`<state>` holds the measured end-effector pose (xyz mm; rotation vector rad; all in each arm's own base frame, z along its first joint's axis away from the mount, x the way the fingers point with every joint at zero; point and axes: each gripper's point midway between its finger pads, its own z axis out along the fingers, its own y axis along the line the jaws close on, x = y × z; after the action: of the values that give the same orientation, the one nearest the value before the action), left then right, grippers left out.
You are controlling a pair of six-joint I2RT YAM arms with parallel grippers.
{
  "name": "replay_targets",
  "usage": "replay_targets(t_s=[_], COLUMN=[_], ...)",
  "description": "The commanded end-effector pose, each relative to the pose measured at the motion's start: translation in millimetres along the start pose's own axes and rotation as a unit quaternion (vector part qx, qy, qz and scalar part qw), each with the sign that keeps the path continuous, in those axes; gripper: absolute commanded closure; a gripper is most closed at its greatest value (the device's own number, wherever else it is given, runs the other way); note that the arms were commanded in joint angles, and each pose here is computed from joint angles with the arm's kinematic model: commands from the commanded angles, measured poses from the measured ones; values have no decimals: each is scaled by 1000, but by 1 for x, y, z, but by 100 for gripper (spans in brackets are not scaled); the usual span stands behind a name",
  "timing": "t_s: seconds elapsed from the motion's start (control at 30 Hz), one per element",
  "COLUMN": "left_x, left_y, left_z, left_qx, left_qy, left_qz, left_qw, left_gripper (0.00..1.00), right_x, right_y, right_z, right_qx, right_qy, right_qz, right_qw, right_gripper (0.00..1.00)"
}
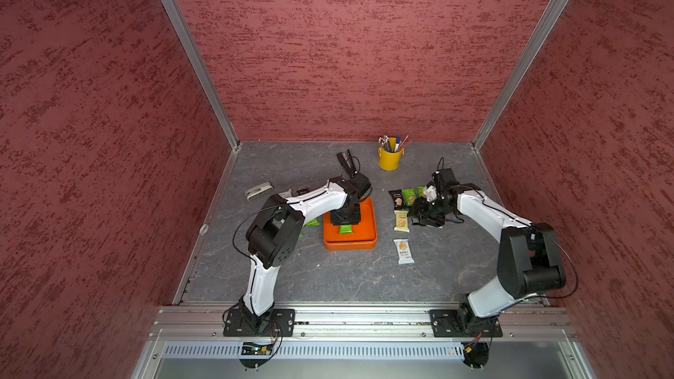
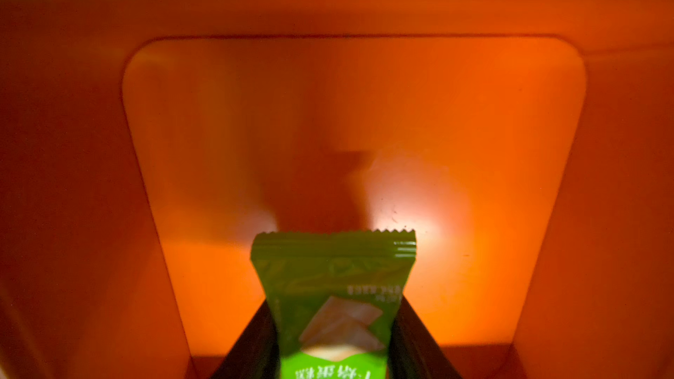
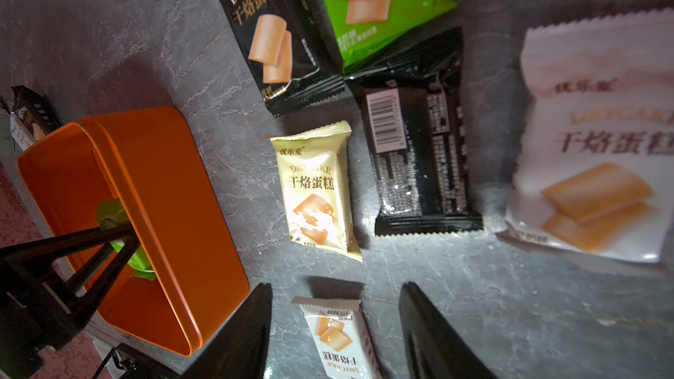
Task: Take the cookies out of the storage box
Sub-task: Pick up the cookie from the storage box, then place the cookie at the center of the board.
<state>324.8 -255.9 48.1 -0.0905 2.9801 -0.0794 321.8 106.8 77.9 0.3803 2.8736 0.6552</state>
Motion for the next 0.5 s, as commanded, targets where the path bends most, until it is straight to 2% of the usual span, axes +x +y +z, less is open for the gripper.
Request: replay_targets(t_s=[0.0,0.23,0.47], left_x=[-20,-42,-57], left_y=[-1,0,30], left_z=[-6,-26,-47], left_qx=[8,34,29], left_qy=[-18,-34,-48], left_qz=[-19,-40,-65], left_qw=[1000,998,996], left_gripper=[54,55,55], right_x=[-10,-14,-21], right_y=[2,6,13], right_z=[-10,-14,-12], right_qx=[-2,-5,-23], right_qy=[-19,-27,-36], right_qz=[-6,-7,1], right_qw=[1000,1000,999], right_gripper=[40,40,40])
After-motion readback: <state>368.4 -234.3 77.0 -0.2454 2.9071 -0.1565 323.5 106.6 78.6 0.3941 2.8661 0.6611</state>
